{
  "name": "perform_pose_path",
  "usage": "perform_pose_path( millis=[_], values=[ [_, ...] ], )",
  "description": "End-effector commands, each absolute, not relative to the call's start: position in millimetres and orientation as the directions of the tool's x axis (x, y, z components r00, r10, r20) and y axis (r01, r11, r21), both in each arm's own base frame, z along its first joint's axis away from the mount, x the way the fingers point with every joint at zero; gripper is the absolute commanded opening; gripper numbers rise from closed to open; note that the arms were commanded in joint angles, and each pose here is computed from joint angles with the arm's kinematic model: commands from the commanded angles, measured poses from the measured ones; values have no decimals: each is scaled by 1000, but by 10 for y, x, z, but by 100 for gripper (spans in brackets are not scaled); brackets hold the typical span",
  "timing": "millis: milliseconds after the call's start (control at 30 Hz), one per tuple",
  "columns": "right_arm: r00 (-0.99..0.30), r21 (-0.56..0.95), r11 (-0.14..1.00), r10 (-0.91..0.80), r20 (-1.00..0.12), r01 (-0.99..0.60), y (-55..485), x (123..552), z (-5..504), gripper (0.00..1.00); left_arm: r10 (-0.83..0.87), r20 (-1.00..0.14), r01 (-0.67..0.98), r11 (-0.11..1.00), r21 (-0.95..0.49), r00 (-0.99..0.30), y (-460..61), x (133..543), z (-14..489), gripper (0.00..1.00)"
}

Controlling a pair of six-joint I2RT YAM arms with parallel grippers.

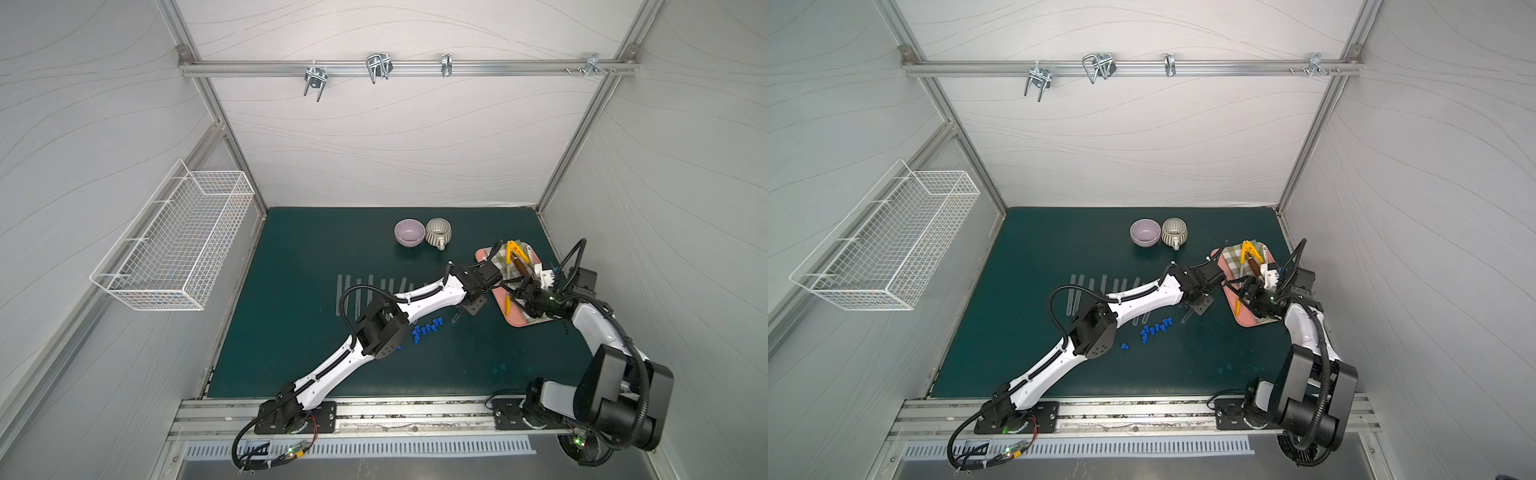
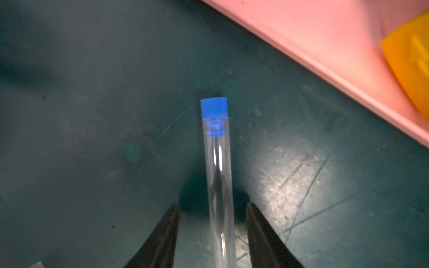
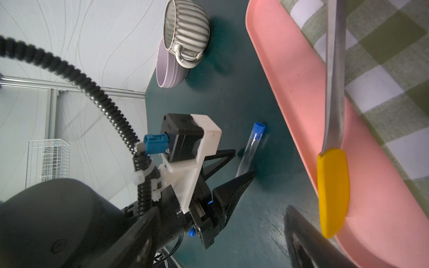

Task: Remove stoppers from test tubes
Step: Pick up the test tube at the center of the board.

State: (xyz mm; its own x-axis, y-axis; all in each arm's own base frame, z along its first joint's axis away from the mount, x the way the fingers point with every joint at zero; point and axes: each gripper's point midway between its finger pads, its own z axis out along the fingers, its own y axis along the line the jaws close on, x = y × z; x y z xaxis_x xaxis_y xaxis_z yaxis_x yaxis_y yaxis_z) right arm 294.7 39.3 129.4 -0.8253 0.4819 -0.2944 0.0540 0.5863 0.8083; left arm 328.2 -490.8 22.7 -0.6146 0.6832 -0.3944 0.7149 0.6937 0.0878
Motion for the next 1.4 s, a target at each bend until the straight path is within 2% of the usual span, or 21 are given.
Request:
perform_pose_path(
  millis=[0, 133, 300, 467, 633, 967, 1167, 1367],
  values=[
    [-821, 805, 592, 472, -323, 24, 392, 2921, 1339, 83, 706, -357, 723, 682, 111, -612, -4881, 3255, 61, 44],
    [-819, 805, 592, 474, -323, 25, 384, 2918, 1342, 82, 700, -357, 725, 684, 84, -619, -4910, 3221, 69, 31],
    [-815, 804, 594, 476, -330, 22, 378, 2912, 1361, 82, 693, -350, 725, 687, 55, -630, -4905, 3211, 89, 27],
    [-815, 806, 592, 477, -329, 21, 383, 2908, 1370, 82, 671, -349, 710, 704, 25, -653, -4867, 3252, 150, 17],
    [-814, 809, 587, 481, -325, 24, 379, 2904, 1370, 81, 638, -392, 697, 717, -11, -663, -4869, 3341, 426, 6],
    [-812, 833, 553, 491, -316, 10, 414, 2922, 1405, 83, 556, -523, 699, 706, -112, -646, -4643, 3519, 1325, 2],
    [-844, 833, 552, 429, -323, -38, 614, 2931, 1448, 84, 593, -569, 743, 668, -46, -569, -4245, 3344, 1735, 2],
    [-902, 837, 531, 284, -324, -133, 1063, 2941, 1525, 81, 614, -586, 763, 646, -11, -528, -3725, 3068, 1835, 2]
  ],
)
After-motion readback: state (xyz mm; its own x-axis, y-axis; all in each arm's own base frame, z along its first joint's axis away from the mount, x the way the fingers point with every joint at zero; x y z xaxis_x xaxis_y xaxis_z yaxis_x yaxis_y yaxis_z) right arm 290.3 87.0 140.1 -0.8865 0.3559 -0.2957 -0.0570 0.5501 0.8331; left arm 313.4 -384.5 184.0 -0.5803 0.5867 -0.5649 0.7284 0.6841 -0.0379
